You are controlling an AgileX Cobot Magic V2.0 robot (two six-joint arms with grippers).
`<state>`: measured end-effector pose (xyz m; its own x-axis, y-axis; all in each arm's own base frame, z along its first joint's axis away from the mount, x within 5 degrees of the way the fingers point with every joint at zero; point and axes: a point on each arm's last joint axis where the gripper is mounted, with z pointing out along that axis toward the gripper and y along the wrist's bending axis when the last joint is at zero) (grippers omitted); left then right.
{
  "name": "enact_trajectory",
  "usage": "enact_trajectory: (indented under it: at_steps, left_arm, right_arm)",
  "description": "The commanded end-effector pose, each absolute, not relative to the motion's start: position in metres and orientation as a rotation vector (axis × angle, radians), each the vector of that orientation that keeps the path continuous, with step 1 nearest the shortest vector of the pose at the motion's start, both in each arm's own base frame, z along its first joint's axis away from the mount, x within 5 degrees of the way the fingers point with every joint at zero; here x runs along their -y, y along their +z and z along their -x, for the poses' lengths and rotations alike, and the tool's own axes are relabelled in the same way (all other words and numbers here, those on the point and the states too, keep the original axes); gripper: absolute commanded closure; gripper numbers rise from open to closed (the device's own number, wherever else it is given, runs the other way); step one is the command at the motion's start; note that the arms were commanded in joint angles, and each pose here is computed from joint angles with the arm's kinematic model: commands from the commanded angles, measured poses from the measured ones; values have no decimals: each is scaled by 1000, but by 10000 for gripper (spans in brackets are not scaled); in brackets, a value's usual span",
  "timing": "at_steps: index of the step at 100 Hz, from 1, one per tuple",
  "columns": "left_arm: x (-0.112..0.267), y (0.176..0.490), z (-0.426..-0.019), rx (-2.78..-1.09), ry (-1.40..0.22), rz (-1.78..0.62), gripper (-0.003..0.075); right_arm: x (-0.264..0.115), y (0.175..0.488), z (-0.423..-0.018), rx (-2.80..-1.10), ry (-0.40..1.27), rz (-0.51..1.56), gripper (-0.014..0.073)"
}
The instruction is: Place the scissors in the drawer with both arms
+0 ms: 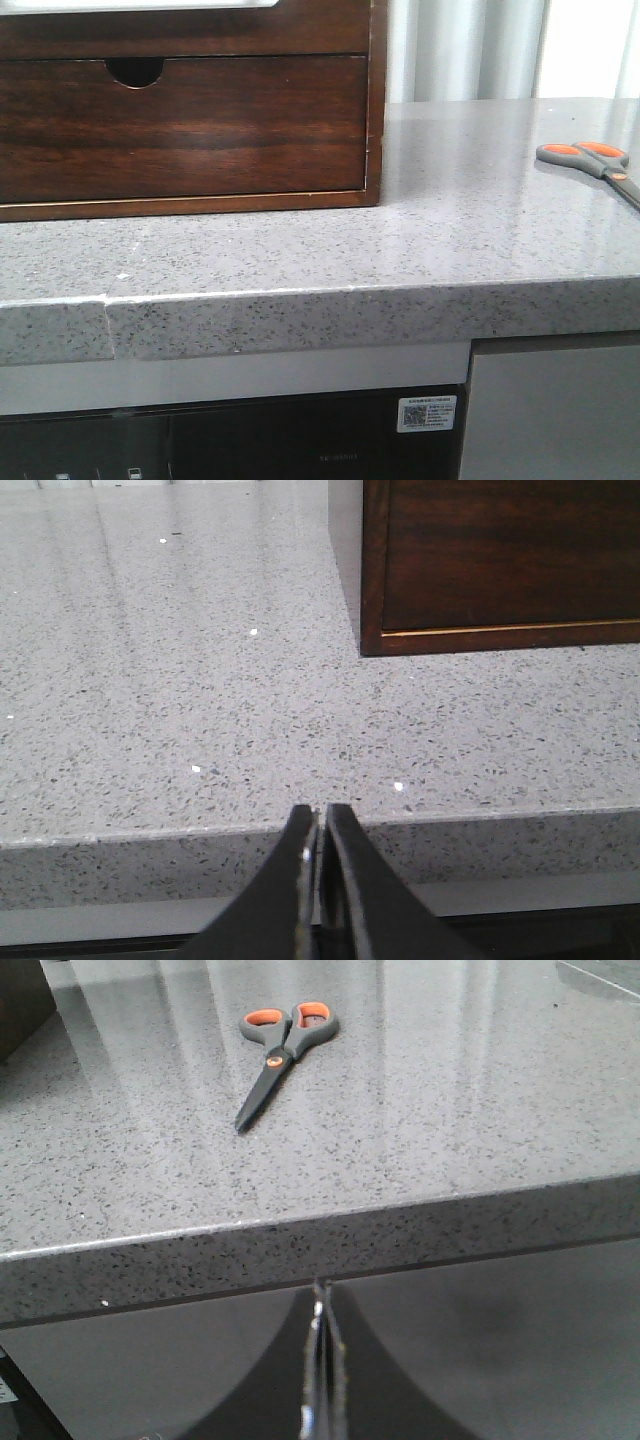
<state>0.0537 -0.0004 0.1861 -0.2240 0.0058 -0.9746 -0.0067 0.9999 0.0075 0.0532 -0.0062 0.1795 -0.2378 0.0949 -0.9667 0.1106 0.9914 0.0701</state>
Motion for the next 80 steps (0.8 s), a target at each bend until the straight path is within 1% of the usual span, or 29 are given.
enact_trajectory:
  at_steps: [1,80]
  left_arm:
    - [0,185,-53,-1731,4,15,740]
    - [0,186,-53,-1721,11,11,740]
  right_arm:
    - [7,172,-53,-1796,-35,-138,662]
    - [7,172,-53,-1797,-36,-131,662]
